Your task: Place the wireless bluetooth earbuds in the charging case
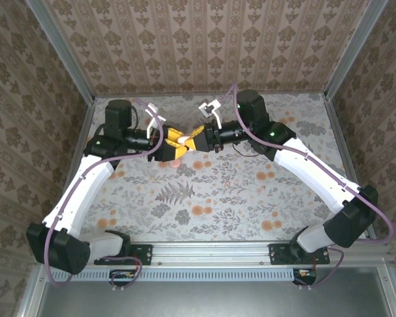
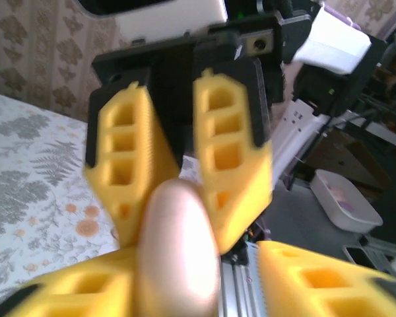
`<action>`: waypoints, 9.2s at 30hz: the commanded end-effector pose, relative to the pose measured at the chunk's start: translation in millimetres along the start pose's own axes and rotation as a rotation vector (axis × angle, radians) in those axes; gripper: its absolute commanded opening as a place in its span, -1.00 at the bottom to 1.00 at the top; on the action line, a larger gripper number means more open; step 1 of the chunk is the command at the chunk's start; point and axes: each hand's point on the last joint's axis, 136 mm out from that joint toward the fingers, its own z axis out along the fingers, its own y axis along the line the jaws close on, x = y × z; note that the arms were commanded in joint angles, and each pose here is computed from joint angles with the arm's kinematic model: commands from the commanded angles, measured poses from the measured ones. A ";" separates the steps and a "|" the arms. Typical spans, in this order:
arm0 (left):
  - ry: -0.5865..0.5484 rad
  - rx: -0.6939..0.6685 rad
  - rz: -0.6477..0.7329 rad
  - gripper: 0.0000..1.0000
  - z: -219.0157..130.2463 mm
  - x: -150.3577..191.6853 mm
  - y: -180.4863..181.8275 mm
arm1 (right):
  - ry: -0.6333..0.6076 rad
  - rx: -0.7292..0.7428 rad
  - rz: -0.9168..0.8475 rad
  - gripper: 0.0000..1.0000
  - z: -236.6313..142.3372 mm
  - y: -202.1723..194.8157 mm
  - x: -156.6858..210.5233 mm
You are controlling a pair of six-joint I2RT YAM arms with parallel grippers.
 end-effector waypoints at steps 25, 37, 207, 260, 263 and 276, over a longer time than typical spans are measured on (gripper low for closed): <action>-0.209 -0.221 -0.087 0.27 -31.8 -14.0 25.5 | -0.180 -0.033 -0.104 -0.87 -6.4 19.4 -27.8; -0.216 -0.262 -0.110 0.32 -41.2 -6.0 33.3 | -0.174 -0.018 -0.096 -0.88 -5.7 15.9 -25.3; -0.097 -0.652 0.010 -1.00 -61.7 68.9 58.1 | 0.511 1.059 0.582 -0.20 -17.9 -220.7 221.2; -0.063 -0.522 0.386 -1.00 -37.3 80.5 19.3 | 0.629 1.167 0.641 -0.35 23.6 -239.4 249.2; -0.063 -0.522 0.387 -1.00 -37.3 80.6 19.4 | 0.654 1.183 0.622 -0.32 24.5 -240.6 251.4; -0.058 -0.524 0.388 -1.00 -37.3 80.9 19.8 | 0.701 1.201 0.603 -0.39 25.3 -247.4 261.5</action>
